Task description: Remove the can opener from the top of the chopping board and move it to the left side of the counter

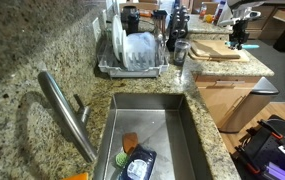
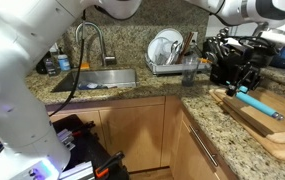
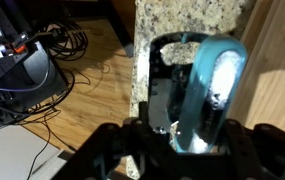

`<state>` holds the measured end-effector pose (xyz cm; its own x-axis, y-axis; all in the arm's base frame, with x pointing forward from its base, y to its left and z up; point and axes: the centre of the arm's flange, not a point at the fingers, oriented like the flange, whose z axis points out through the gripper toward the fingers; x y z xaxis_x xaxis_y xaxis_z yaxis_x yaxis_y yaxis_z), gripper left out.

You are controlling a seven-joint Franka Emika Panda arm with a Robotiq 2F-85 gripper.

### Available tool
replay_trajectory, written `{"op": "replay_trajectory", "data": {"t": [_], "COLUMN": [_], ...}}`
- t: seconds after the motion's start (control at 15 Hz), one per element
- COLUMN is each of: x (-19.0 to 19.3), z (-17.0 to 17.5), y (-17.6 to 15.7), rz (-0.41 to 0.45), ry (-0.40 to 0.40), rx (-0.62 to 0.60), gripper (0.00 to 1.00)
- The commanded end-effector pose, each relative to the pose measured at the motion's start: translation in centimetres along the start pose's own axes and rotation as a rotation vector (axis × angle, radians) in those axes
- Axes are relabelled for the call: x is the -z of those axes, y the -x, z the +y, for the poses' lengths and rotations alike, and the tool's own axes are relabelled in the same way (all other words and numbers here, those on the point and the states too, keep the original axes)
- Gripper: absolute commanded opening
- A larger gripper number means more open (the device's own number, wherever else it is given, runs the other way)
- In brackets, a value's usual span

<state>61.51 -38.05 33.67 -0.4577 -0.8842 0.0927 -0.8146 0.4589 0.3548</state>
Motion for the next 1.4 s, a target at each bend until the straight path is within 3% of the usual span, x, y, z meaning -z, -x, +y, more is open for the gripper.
{"op": "replay_trajectory", "data": {"t": [0.0, 0.2, 0.53, 0.67, 0.73, 1.0, 1.07, 1.33], "x": [4.0, 5.3, 5.1, 4.8, 7.7, 6.4, 6.3, 1.3], "z": [4.8, 10.1, 16.3, 16.7, 12.3, 13.7, 13.7, 18.9], "y": [-1.9, -3.7, -6.0, -6.5, -6.7, -6.7, -6.6, -0.2], "rz": [-0.08, -0.123, 0.012, 0.039, 0.021, 0.021, 0.022, 0.169], "ry": [-0.075, -0.138, -0.129, -0.136, -0.111, -0.117, -0.117, -0.053], "rx": [0.095, 0.235, 0.51, 0.584, 0.516, 0.562, 0.564, 0.746], "gripper": [0.28, 0.28, 0.28, 0.28, 0.53, 0.53, 0.28, 0.28]}}
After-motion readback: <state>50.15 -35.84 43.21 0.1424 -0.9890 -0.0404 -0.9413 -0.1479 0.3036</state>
